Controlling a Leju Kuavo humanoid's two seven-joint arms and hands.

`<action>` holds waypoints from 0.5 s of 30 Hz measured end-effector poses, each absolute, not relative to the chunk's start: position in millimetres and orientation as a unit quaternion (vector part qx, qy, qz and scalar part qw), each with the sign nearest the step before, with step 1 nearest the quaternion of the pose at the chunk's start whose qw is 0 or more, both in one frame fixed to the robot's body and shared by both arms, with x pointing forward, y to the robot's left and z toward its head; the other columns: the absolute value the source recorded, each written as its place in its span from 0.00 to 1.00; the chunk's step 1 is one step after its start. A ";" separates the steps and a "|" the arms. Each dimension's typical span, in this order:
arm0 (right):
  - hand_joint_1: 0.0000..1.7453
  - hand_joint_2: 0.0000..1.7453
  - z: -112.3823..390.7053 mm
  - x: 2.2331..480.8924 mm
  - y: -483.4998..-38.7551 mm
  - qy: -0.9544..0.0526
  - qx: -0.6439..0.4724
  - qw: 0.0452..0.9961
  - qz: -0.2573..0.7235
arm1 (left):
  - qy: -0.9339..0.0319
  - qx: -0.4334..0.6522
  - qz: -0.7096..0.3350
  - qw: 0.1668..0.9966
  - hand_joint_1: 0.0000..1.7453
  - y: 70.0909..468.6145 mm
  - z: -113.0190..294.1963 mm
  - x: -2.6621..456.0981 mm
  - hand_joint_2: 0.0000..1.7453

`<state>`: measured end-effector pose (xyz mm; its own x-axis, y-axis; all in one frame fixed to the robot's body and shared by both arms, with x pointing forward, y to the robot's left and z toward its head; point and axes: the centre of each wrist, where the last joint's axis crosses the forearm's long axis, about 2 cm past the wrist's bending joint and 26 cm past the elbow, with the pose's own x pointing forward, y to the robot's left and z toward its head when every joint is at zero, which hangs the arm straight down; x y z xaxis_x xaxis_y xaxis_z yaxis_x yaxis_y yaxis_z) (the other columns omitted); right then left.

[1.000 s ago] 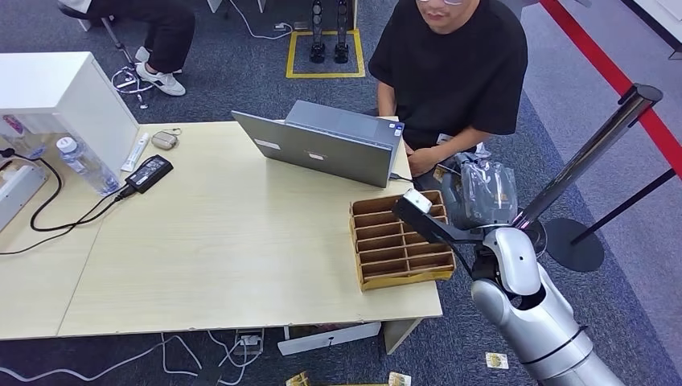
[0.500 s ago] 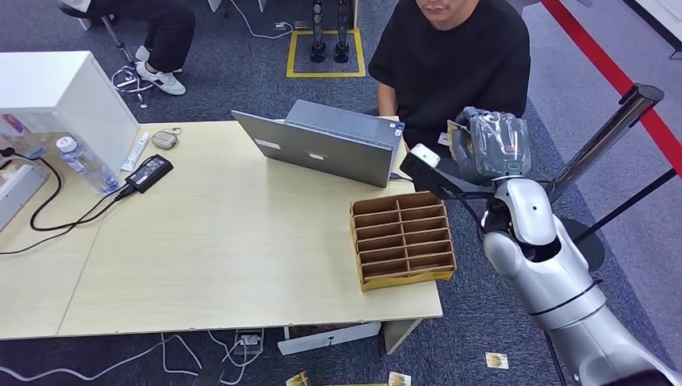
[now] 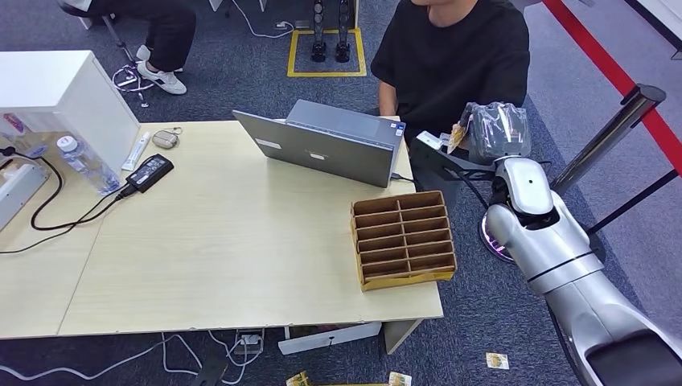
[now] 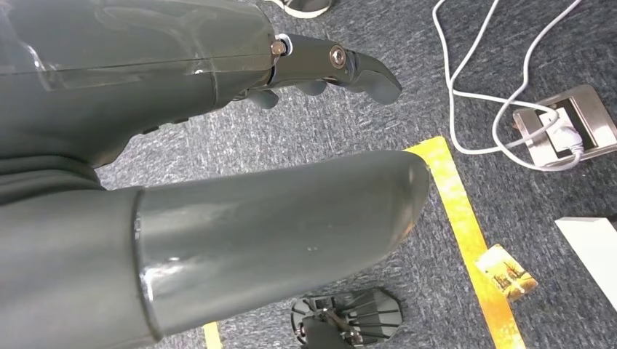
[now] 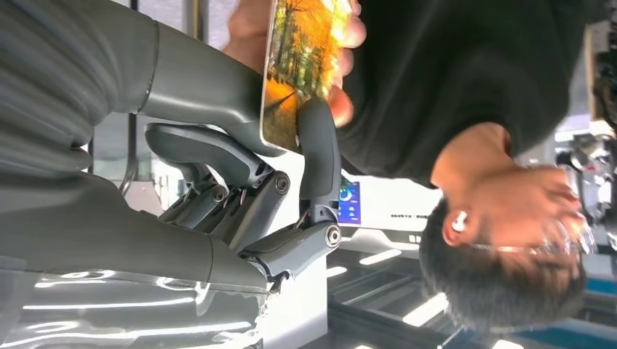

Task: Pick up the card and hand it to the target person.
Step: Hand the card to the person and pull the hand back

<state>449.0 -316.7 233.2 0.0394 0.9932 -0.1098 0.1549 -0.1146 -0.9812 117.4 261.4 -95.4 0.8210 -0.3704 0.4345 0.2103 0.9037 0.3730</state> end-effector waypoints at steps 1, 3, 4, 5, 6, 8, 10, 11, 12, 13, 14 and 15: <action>0.89 1.00 231.7 448.7 -317.6 -0.498 -0.574 0.438 0.481 | -0.257 0.156 -0.154 0.941 0.00 261.6 -95.4 117.5 0.00; 0.89 1.00 229.1 447.7 -319.1 -0.493 -0.575 0.437 0.484 | -0.258 0.157 -0.155 0.941 0.00 262.0 -95.3 117.9 0.00; 0.88 1.00 228.2 447.3 -319.6 -0.491 -0.576 0.437 0.486 | -0.258 0.157 -0.155 0.941 0.00 262.2 -95.3 118.1 0.00; 0.87 1.00 227.2 446.9 -320.2 -0.489 -0.576 0.437 0.487 | -0.259 0.157 -0.156 0.940 0.00 262.2 -95.2 118.5 0.00; 0.87 1.00 226.4 446.5 -320.8 -0.488 -0.576 0.438 0.488 | -0.260 0.157 -0.156 0.940 0.00 262.2 -95.1 118.9 0.00; 0.86 1.00 225.0 445.9 -322.0 -0.485 -0.576 0.440 0.489 | -0.261 0.156 -0.156 0.940 0.00 262.2 -95.0 119.2 0.00; 0.86 1.00 223.4 445.2 -323.1 -0.482 -0.576 0.443 0.489 | -0.260 0.155 -0.156 0.940 0.00 262.2 -95.0 119.1 0.00; 0.86 1.00 222.6 445.0 -323.4 -0.481 -0.576 0.445 0.489 | -0.260 0.155 -0.156 0.940 0.00 262.1 -95.1 118.8 0.00; 0.86 1.00 221.8 444.7 -323.8 -0.480 -0.576 0.446 0.489 | -0.259 0.155 -0.157 0.940 0.00 262.1 -95.2 118.5 0.00; 0.86 1.00 221.1 444.4 -324.1 -0.479 -0.575 0.448 0.489 | -0.258 0.155 -0.157 0.940 0.00 262.1 -95.3 118.1 0.00; 0.86 1.00 220.5 444.2 -324.4 -0.479 -0.575 0.449 0.488 | -0.257 0.155 -0.158 0.941 0.00 262.2 -95.4 117.7 0.00; 0.86 1.00 220.0 444.0 -324.7 -0.478 -0.575 0.450 0.488 | -0.256 0.155 -0.158 0.941 0.00 262.3 -95.5 117.4 0.00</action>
